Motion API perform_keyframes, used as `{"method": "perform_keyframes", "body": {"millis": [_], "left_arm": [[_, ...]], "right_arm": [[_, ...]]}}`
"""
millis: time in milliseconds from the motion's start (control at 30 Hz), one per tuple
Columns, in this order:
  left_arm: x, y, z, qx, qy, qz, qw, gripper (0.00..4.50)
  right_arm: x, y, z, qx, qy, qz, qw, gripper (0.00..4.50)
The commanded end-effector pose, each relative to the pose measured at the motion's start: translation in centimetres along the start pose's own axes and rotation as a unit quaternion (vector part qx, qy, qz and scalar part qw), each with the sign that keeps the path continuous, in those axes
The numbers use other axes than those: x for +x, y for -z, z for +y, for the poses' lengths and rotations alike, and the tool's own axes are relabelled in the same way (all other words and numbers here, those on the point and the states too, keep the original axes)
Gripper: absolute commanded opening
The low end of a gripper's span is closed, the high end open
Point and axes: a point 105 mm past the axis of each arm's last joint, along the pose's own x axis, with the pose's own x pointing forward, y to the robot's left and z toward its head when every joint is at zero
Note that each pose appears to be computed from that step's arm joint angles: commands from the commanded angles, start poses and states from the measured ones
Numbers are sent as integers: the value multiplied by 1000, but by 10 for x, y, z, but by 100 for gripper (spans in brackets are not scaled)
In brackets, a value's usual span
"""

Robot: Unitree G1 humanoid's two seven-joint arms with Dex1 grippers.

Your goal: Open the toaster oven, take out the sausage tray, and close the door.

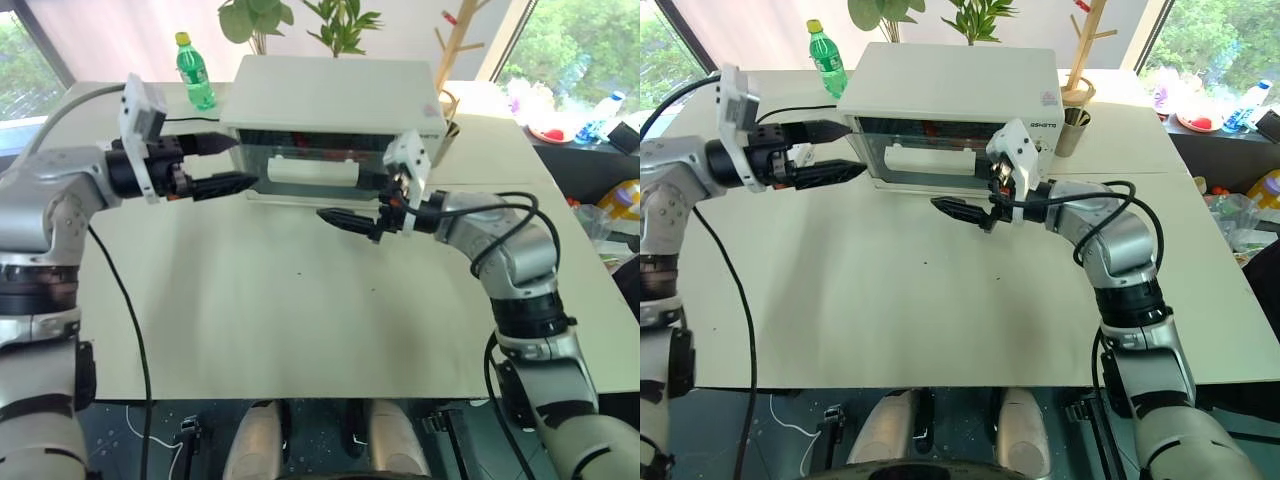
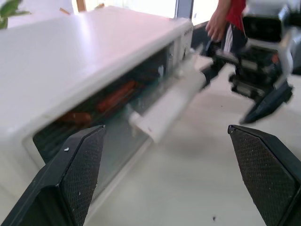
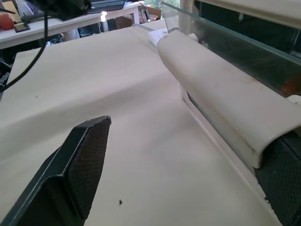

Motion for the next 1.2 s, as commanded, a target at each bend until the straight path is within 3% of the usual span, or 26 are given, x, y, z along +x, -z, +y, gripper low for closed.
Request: {"method": "perform_keyframes", "body": {"millis": [33,400,533,733,1200], "left_arm": [[5,-16,5,20,-2,-12,1000,440],[22,-20,31,35,-13,-3,999,440],[25,-11,36,54,-3,26,998,318],[26,13,36,85,21,78,993,9],[33,45,30,83,39,102,991,3]], "right_arm": [[-1,-16,20,-16,-21,-37,999,450],[-3,5,25,21,13,-34,999,450],[-5,14,26,33,28,-29,999,450],[-7,18,26,39,41,-31,998,450],[-30,20,21,30,74,-16,997,450]]}}
